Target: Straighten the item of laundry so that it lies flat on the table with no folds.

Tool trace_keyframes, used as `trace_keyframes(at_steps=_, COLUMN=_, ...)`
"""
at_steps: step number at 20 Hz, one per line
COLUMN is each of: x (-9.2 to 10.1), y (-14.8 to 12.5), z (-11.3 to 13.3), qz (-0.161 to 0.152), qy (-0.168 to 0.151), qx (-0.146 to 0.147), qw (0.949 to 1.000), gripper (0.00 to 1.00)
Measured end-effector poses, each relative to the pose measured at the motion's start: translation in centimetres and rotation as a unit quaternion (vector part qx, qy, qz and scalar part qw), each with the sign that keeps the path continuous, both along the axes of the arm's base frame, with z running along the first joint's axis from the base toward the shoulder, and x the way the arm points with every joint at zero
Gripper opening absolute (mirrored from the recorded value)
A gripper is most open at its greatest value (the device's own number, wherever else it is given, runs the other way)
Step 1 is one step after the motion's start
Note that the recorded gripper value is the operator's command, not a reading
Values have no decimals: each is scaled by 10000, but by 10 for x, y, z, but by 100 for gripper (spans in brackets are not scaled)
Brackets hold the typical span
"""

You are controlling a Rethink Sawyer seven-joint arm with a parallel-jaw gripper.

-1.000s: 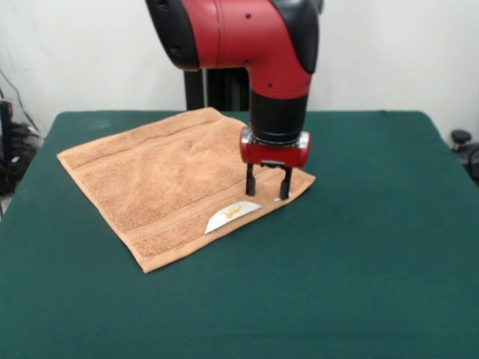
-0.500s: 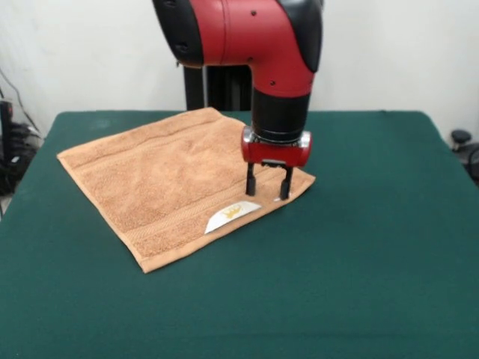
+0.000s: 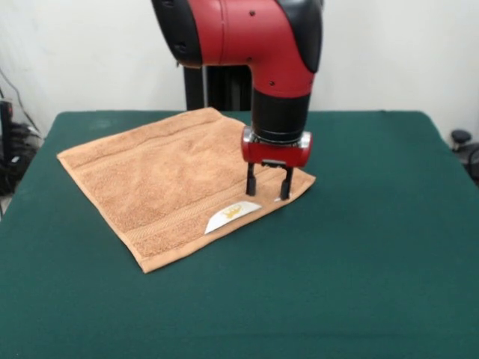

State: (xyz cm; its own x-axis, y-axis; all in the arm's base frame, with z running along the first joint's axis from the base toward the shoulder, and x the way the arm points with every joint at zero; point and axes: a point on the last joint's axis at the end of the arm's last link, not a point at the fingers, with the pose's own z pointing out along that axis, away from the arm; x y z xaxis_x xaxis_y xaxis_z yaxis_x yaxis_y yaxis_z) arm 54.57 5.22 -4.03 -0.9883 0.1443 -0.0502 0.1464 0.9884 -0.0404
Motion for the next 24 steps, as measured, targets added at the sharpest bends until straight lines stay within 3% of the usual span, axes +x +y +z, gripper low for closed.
trace_keyframes(at_steps=24, x=22, y=3, z=0, qz=-213, qy=668, qx=-171, qw=9974, gripper=100)
